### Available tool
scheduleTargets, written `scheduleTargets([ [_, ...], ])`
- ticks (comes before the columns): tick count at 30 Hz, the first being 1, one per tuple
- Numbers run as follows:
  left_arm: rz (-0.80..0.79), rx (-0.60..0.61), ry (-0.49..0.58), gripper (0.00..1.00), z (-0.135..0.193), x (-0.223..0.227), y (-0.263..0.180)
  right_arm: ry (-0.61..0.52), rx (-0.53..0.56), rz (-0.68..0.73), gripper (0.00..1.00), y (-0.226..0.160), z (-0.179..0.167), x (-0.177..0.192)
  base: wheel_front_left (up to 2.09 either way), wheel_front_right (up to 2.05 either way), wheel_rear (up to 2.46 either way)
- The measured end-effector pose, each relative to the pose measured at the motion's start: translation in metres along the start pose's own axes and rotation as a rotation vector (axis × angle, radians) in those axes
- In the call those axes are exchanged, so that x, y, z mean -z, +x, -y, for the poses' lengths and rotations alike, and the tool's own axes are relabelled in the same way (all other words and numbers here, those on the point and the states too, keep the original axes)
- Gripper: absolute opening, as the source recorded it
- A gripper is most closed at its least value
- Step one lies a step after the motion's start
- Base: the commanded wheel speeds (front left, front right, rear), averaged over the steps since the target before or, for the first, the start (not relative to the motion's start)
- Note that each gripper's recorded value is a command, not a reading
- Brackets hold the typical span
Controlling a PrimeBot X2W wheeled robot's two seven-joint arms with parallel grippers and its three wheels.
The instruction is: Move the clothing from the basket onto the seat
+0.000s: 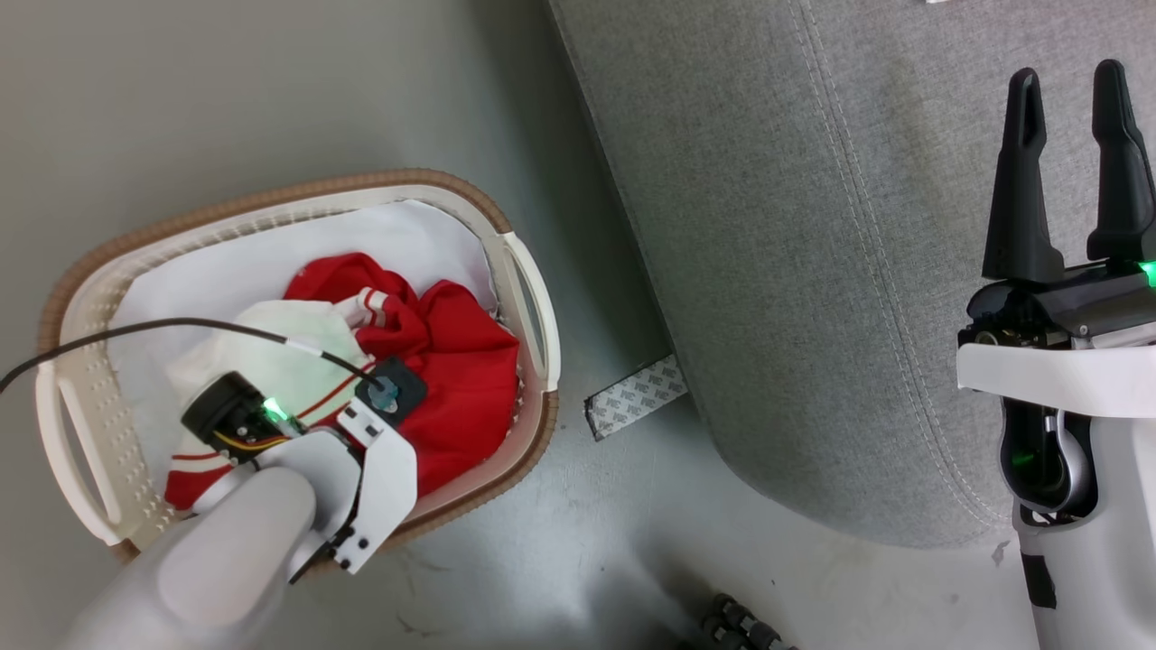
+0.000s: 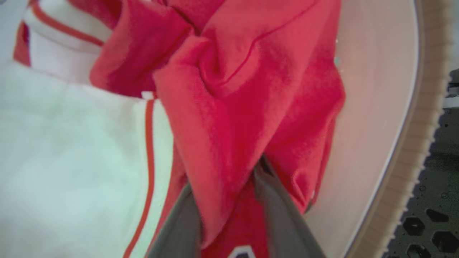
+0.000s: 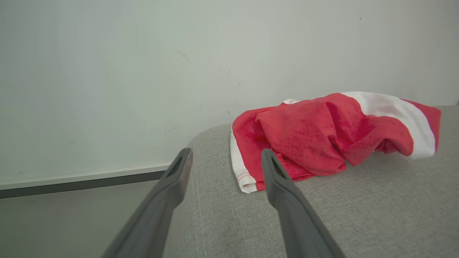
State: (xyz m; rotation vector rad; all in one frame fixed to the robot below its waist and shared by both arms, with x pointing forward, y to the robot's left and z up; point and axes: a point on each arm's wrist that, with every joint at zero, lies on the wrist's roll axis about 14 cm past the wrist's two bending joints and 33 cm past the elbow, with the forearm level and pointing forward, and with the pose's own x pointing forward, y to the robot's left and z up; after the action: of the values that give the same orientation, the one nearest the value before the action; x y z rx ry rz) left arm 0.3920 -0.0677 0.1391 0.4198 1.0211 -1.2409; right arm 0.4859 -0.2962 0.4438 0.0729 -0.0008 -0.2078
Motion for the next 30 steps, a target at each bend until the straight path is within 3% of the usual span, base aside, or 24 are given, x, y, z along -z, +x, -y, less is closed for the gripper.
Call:
scheduleTargets([
  [7, 0.111, -0.017, -0.112, 0.0, 0.009, -0.028, -0.014, -0.006, 0.002, 0.019, 1.0, -0.003, 0.0, -0.01, 0.0, 0.0, 0.0],
  [14, 0.279, -0.05, -0.231, 0.0, 0.027, -0.063, -0.056, -0.036, -0.006, 0.042, 1.0, -0.02, -0.004, -0.027, 0.0, 0.0, 0.0],
  [23, 0.544, -0.159, -0.323, 0.0, 0.037, -0.11, -0.143, -0.046, -0.037, 0.04, 1.0, -0.063, -0.018, -0.039, 0.0, 0.0, 0.0],
  [30, 0.766, -0.302, -0.325, 0.0, 0.039, -0.142, -0.232, -0.005, -0.095, 0.052, 1.0, -0.1, -0.038, -0.049, 0.0, 0.0, 0.0],
])
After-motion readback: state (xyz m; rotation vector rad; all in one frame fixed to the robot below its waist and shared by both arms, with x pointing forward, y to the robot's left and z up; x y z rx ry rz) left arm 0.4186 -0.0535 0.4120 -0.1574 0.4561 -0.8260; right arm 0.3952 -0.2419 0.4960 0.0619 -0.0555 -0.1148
